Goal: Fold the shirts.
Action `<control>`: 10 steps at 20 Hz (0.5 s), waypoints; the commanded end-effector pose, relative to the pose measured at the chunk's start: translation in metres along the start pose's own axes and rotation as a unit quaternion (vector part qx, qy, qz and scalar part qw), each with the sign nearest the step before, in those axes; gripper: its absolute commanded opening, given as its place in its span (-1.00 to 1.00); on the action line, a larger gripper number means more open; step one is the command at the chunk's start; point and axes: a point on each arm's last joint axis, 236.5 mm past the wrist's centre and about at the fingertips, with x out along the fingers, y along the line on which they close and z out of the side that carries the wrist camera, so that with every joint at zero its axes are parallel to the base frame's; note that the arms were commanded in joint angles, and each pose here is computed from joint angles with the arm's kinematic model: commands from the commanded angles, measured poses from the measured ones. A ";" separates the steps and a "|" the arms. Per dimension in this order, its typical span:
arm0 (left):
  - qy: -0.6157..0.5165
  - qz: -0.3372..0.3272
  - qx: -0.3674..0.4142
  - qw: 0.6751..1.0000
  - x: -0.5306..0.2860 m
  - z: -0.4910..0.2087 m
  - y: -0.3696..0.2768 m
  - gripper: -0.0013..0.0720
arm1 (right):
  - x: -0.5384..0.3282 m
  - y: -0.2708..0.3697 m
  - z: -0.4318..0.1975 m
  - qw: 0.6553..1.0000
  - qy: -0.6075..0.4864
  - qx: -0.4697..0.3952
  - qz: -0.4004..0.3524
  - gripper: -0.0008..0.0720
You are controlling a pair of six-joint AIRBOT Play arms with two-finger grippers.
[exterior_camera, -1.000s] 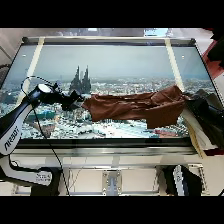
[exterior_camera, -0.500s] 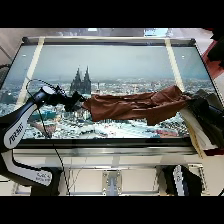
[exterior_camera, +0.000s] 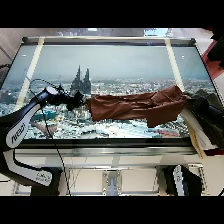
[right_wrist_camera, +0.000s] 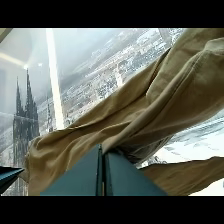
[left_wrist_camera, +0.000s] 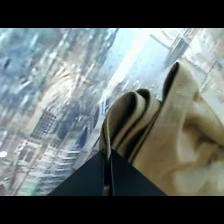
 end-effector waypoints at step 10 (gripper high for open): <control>-0.371 -0.336 0.370 0.782 -0.442 -0.042 -0.281 -0.93 | -0.115 0.141 0.109 0.962 -0.170 -0.212 0.029 -0.91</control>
